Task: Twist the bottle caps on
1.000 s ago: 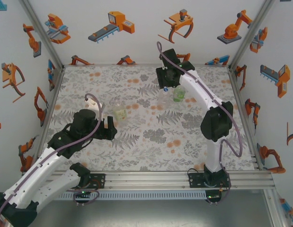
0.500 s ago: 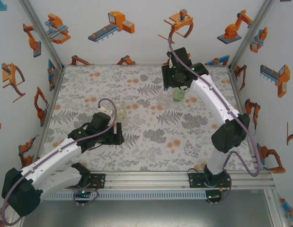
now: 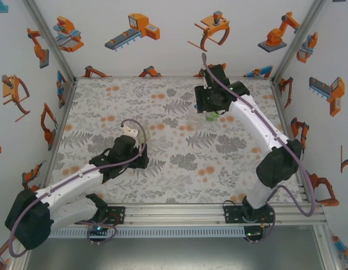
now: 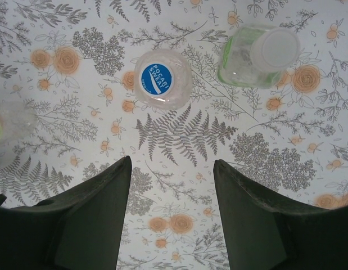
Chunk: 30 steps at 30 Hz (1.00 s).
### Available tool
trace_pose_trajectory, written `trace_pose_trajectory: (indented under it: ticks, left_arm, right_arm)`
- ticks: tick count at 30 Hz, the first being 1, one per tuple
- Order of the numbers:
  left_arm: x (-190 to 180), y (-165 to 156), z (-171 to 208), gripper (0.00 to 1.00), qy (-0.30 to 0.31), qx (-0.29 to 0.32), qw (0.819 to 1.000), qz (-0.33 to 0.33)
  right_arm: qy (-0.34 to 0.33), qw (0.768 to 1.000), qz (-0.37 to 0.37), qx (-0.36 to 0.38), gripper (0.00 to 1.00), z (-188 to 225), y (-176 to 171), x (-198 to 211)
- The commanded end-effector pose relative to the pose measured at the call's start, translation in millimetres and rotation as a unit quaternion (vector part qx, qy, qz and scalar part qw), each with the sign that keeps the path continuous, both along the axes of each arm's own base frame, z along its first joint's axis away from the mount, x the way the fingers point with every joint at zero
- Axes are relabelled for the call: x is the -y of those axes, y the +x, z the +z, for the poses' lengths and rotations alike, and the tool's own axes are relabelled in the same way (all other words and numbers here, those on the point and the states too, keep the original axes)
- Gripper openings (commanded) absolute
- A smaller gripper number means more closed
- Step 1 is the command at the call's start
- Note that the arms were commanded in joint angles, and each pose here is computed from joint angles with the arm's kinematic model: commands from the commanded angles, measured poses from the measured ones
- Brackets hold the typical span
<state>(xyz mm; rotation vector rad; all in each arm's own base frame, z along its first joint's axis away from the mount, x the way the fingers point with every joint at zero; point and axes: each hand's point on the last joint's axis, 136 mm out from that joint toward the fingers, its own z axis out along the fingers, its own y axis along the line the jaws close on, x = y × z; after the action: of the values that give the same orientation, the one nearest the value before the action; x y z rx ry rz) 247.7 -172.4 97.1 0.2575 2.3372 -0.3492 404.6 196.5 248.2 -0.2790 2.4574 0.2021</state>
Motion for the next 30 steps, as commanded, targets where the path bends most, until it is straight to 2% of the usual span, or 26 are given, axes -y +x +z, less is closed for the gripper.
trace_pose_trajectory:
  ticks: [1, 6, 18, 30]
  left_arm:
    - [-3, 7, 2, 0.67, -0.014, 0.022, 0.999, 0.023]
    - [-3, 3, -14, 0.67, -0.015, 0.011, 1.0, 0.018]
    - [-6, 8, -25, 0.67, -0.001, 0.011, 1.0, 0.017]
    - [-3, -8, -49, 0.67, -0.006, -0.037, 0.999, 0.014]
  right_arm:
    - [0.011, 1.0, -0.01, 0.01, 0.57, 9, -4, 5]
    - [0.011, 1.0, -0.009, 0.005, 0.57, 6, -6, 5]
    - [0.009, 1.0, -0.006, -0.005, 0.57, -1, -9, 6]
    - [0.009, 1.0, -0.005, -0.011, 0.57, -4, -16, 8]
